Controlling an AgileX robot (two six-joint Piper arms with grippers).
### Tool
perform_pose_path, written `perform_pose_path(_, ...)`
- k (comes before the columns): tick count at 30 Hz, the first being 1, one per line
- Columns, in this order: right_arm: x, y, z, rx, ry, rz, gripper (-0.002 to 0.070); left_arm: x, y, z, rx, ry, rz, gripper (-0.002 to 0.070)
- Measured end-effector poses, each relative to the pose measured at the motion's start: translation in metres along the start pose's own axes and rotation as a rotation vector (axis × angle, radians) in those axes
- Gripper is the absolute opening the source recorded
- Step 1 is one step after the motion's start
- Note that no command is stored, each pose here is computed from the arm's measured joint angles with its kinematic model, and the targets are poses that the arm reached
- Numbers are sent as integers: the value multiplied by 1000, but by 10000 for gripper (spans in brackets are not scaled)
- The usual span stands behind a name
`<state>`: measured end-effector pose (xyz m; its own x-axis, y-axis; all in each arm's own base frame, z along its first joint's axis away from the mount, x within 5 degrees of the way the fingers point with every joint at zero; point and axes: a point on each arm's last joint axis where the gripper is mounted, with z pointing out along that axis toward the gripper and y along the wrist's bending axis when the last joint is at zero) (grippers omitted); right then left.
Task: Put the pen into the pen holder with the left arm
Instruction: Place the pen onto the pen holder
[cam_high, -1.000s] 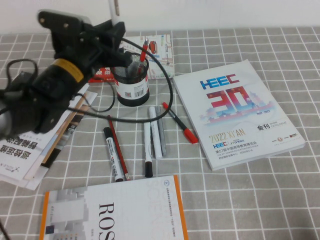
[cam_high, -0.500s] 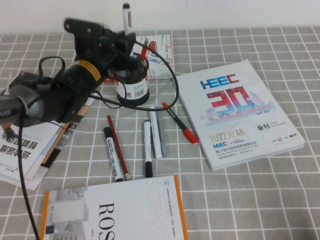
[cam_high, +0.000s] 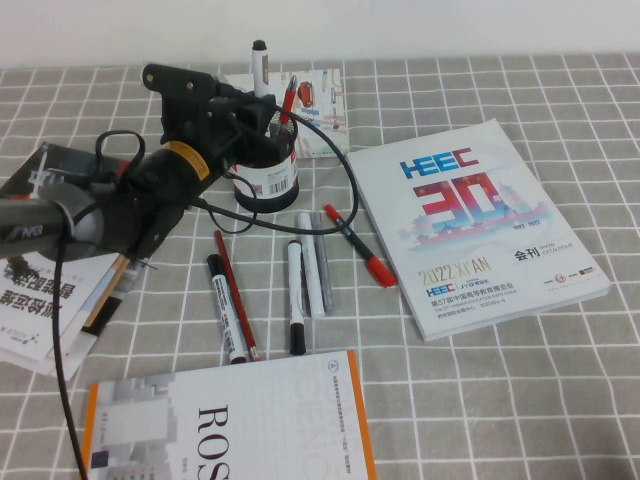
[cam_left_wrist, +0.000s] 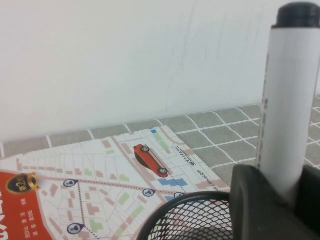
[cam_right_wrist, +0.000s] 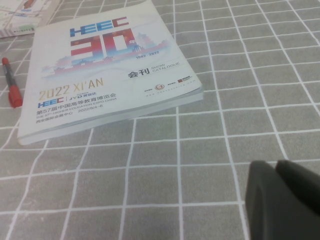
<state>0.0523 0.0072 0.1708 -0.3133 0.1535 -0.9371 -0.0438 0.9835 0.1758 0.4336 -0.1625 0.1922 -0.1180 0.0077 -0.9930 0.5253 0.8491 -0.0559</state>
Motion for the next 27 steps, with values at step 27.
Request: perform_pose_path(27, 0, 0, 0, 0, 0, 0, -13, -11, -2, -5, 9, 37, 61, 274)
